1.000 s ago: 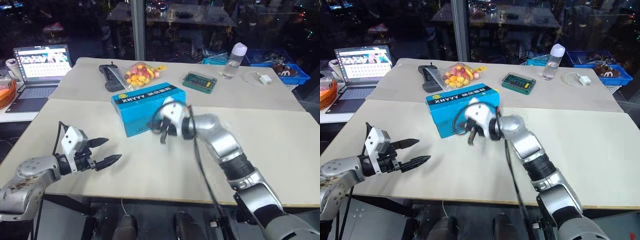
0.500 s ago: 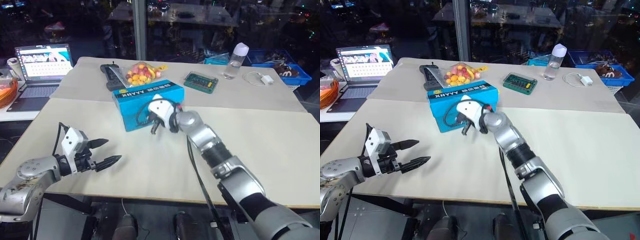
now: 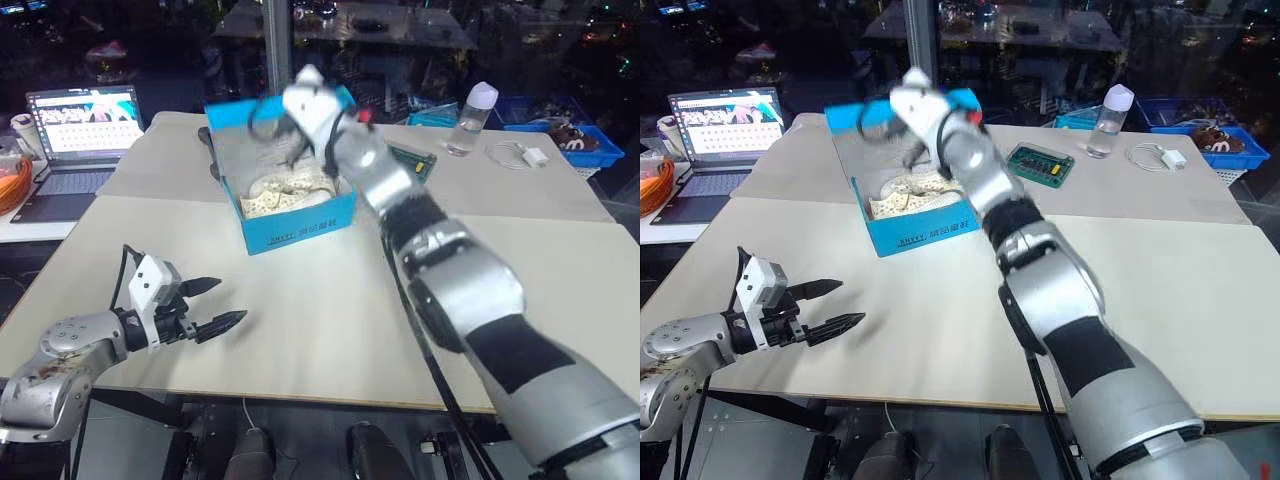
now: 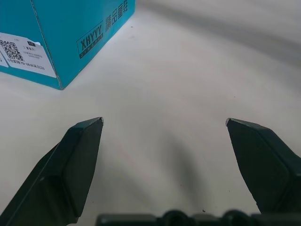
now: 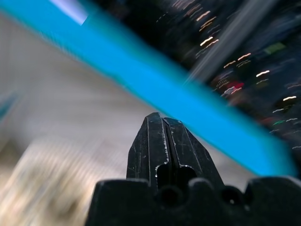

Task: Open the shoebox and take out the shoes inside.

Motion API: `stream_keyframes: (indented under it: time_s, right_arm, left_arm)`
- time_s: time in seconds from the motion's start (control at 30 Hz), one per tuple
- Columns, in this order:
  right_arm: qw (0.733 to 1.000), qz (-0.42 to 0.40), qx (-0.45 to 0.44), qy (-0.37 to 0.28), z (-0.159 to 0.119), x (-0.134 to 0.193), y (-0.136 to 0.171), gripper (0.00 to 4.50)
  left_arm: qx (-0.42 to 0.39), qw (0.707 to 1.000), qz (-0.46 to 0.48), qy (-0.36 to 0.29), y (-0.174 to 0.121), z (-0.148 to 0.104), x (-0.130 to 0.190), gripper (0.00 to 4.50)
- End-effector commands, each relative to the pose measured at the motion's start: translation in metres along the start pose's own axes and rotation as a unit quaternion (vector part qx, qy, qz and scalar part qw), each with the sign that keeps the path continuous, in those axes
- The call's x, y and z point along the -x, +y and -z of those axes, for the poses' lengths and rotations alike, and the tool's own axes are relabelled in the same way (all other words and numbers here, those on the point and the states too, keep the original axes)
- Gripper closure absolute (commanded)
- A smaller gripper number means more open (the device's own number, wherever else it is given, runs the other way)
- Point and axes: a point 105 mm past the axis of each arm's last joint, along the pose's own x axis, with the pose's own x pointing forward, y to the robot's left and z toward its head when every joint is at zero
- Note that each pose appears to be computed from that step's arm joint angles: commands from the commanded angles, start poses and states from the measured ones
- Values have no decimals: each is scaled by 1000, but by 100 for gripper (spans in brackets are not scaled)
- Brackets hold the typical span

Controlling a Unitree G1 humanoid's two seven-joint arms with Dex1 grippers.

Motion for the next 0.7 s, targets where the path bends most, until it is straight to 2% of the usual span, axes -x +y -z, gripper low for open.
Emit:
stream_keyframes:
  time_s: [0.03, 0.2, 0.43, 0.63, 0.67, 0.7]
  right_arm:
    - [999, 9, -25, -31, -12, 0, -3, 445]
    - [999, -44, -5, 16, 30, 5, 22, 445]
    - [988, -157, 13, -7, 36, 15, 51, 445]
    - [976, -219, 9, 5, 41, 21, 60, 445]
    - [970, -245, 2, 14, 45, 24, 66, 404]
    - [963, -267, 5, 22, 48, 26, 73, 393]
  left_arm:
    - [-16, 1000, 5, -13, -5, -8, -2, 0]
    - [-12, 1000, 5, -11, -7, -6, -2, 0]
    - [-10, 1000, 9, -10, -8, -5, -3, 0]
    - [-8, 1000, 15, -12, -10, -5, -6, 0]
    - [-7, 1000, 15, -12, -10, -5, -6, 0]
    - [-6, 1000, 16, -12, -10, -4, -6, 0]
